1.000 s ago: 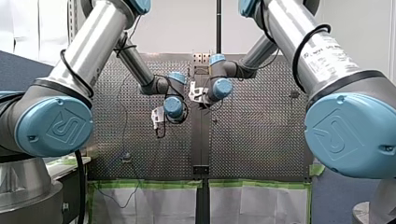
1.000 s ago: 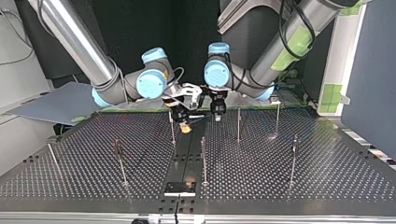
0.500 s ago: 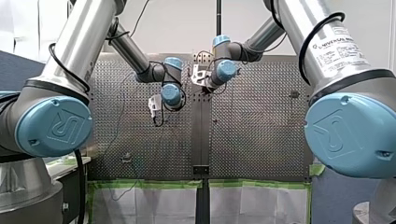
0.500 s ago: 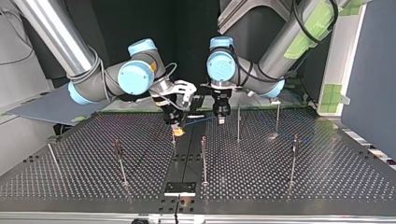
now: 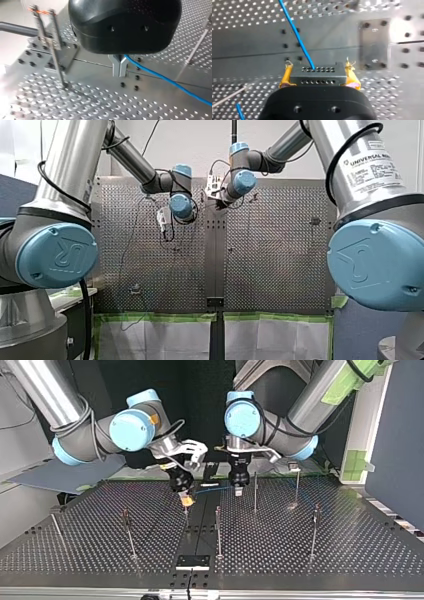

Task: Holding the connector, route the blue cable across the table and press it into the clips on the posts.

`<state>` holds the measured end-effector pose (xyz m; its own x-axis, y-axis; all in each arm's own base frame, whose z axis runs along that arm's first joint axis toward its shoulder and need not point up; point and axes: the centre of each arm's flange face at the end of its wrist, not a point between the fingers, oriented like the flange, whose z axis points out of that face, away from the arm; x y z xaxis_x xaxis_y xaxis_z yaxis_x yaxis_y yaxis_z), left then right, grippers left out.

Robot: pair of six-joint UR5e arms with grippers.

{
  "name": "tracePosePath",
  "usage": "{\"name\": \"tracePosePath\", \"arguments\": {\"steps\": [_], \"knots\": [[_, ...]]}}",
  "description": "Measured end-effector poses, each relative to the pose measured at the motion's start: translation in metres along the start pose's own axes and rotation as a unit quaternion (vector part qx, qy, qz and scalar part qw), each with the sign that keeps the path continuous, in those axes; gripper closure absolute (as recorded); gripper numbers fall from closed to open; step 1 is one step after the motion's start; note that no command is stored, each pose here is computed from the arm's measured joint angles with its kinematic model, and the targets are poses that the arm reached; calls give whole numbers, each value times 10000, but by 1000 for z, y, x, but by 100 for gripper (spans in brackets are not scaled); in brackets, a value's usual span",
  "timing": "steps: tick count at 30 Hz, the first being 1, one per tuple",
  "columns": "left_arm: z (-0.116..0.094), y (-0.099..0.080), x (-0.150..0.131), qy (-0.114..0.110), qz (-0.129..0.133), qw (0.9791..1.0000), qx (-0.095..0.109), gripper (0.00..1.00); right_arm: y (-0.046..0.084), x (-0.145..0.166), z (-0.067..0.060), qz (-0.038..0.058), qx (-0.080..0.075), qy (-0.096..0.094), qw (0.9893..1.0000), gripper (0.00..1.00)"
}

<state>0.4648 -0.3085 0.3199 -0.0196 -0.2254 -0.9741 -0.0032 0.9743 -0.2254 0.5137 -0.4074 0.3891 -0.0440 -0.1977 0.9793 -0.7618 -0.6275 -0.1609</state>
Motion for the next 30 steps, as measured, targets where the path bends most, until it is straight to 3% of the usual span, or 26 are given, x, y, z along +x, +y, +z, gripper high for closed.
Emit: {"name": "tracePosePath", "arguments": {"steps": [13, 20, 30], "knots": [[-24, -2, -57, -358, -148, 9992, -16, 100, -18, 44, -29, -11, 144, 330, 9994, 100], [-30, -6, -91, -787, -373, 9959, 239, 100, -20, 39, -29, -18, 154, 291, 9995, 100], [-9, -6, -61, -672, -244, 9968, 350, 100, -11, 24, -20, -2, 114, 156, 9998, 100]]}}
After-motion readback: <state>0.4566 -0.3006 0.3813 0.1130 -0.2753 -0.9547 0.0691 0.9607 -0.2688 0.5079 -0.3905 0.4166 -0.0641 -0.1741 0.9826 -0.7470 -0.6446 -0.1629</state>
